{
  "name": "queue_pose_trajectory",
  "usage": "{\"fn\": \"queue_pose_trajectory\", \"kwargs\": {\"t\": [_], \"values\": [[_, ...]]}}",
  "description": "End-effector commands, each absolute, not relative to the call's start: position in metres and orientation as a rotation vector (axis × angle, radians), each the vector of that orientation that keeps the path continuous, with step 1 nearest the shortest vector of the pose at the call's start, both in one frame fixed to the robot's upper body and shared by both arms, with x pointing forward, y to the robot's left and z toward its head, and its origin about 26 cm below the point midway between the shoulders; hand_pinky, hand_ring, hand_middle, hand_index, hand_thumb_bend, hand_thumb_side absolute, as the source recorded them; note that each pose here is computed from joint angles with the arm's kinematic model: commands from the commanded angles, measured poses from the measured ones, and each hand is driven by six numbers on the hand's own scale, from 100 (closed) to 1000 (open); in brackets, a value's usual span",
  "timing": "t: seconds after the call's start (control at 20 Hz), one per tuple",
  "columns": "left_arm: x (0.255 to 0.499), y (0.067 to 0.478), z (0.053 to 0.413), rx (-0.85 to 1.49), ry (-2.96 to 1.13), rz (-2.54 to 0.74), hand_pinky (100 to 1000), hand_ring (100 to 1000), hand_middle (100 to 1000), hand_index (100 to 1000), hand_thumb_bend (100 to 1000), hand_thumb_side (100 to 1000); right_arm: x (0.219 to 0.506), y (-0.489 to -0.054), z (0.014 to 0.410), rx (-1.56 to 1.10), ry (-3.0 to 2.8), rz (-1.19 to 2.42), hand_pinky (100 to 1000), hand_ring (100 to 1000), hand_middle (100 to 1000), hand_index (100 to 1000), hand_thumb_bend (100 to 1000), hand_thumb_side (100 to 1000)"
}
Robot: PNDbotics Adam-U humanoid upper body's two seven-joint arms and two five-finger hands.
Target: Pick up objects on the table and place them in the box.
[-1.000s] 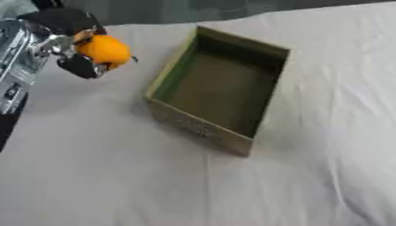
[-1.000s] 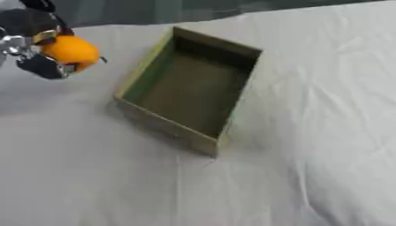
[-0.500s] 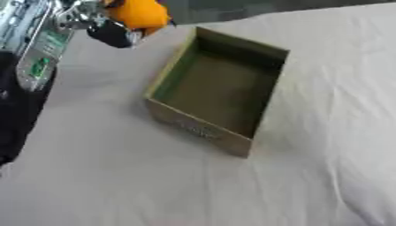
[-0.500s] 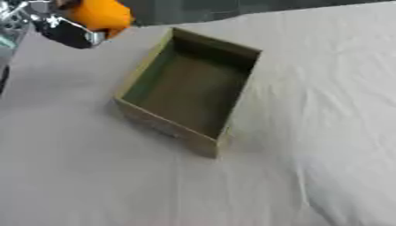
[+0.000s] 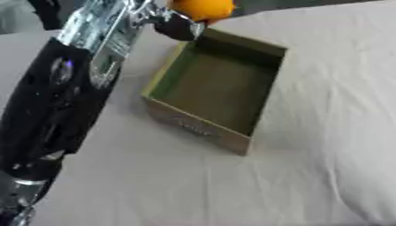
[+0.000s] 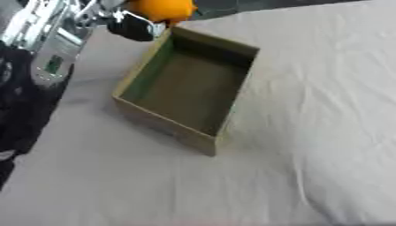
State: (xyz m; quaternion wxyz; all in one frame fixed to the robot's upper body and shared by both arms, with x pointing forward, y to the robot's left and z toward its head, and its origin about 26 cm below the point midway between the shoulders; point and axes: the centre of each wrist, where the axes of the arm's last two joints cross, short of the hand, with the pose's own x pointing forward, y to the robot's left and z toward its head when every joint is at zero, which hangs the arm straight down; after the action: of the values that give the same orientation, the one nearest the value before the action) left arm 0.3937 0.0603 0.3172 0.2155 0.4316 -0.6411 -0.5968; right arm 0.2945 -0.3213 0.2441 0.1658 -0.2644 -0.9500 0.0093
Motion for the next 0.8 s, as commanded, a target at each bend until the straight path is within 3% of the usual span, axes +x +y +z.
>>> {"fn": "queue_pose_trajectory", "kwargs": {"t": [0.05,0.45,0.8], "values": [[0.388,0.039,0.315,1.241,-1.845,-1.652,631,641,557,635,100,322,0.292,-0.320,0.254,-0.746,-2.740,0.042,770,836,802,893,100,601],[0.398,0.014,0.265,1.267,-1.803,-1.705,625,640,557,637,100,324,0.293,-0.319,0.257,-0.736,-2.751,0.036,770,836,801,893,100,600],[0.406,0.010,0.243,1.296,-1.698,-1.819,648,671,585,670,100,349,0.293,-0.319,0.256,-0.741,-2.747,0.032,770,836,801,893,100,599]]}}
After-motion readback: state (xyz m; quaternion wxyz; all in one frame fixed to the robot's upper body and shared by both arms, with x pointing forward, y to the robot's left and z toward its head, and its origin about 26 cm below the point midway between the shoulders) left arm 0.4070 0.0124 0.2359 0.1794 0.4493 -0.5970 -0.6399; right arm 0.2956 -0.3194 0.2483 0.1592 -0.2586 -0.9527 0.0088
